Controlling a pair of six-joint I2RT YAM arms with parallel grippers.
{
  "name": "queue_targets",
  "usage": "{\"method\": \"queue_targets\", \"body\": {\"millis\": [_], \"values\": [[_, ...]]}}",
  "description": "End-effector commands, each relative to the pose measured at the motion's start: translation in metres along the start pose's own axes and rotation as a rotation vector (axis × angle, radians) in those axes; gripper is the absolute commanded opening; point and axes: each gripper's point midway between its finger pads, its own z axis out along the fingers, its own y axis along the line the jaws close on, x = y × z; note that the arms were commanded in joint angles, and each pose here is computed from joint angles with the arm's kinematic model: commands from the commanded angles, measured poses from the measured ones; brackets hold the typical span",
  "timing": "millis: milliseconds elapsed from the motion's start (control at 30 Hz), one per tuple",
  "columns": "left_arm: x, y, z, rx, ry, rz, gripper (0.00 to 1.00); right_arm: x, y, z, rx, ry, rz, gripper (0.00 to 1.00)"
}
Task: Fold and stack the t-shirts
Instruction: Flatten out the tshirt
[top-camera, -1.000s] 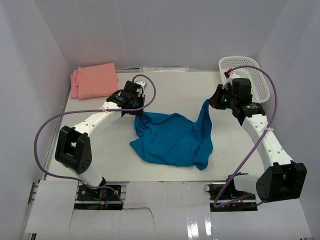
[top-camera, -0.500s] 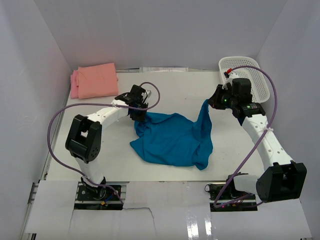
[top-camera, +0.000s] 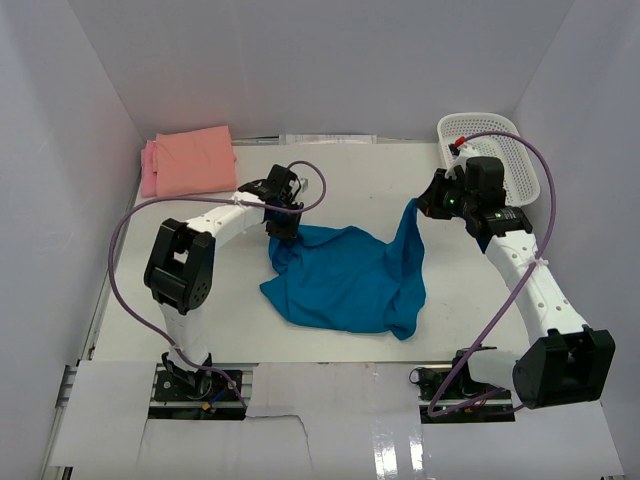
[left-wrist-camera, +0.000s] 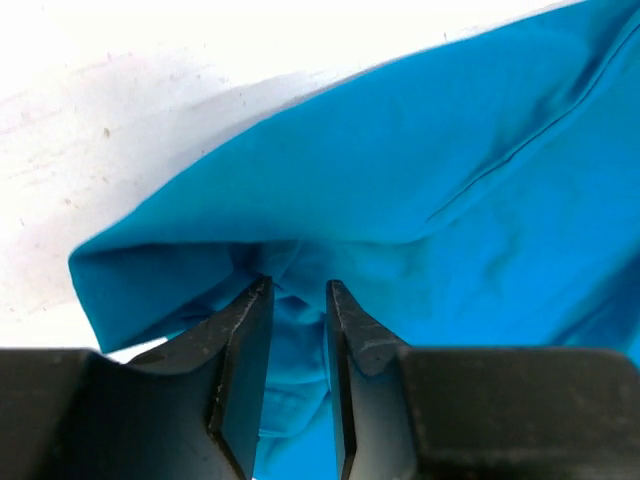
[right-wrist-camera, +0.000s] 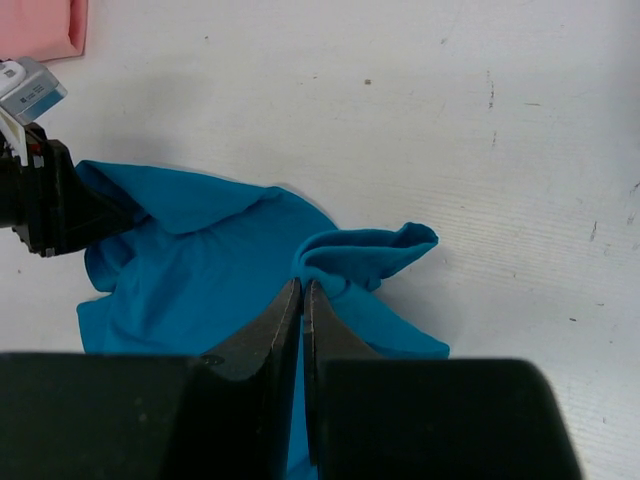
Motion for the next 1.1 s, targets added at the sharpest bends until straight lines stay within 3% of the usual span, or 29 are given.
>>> {"method": "queue_targets", "body": {"millis": [0, 633, 800, 867, 900, 1033, 1067], "values": [[-0.016, -0.004, -0.006, 0.009, -0.027, 0.013, 0.40, -0.014, 0.004, -0.006, -0.015, -0.058, -0.035, 0.08], [-0.009, 0.022, 0.021, -0.131, 0.036, 0.010, 0.39, -0.015, 0.009, -0.011, -0.033, -0.065, -0.039, 0.08], [-0.006, 0.031, 0.025, -0.175, 0.044, 0.011, 0.29, -0.015, 0.010, -0.012, -0.038, -0.067, -0.040, 0.08], [-0.006, 0.031, 0.025, -0.177, 0.045, 0.012, 0.15, -0.016, 0.011, -0.013, -0.043, -0.070, -0.042, 0.08], [-0.008, 0.031, 0.025, -0.179, 0.041, 0.009, 0.00, -0.015, 0.011, -0.014, -0.042, -0.071, -0.041, 0.08], [-0.021, 0.021, 0.006, -0.139, -0.014, -0.014, 0.00, -0.012, 0.011, -0.008, -0.058, -0.052, -0.041, 0.08], [-0.043, 0.007, -0.018, -0.072, -0.113, -0.017, 0.00, -0.011, 0.011, -0.005, -0.062, -0.047, -0.045, 0.08]]}}
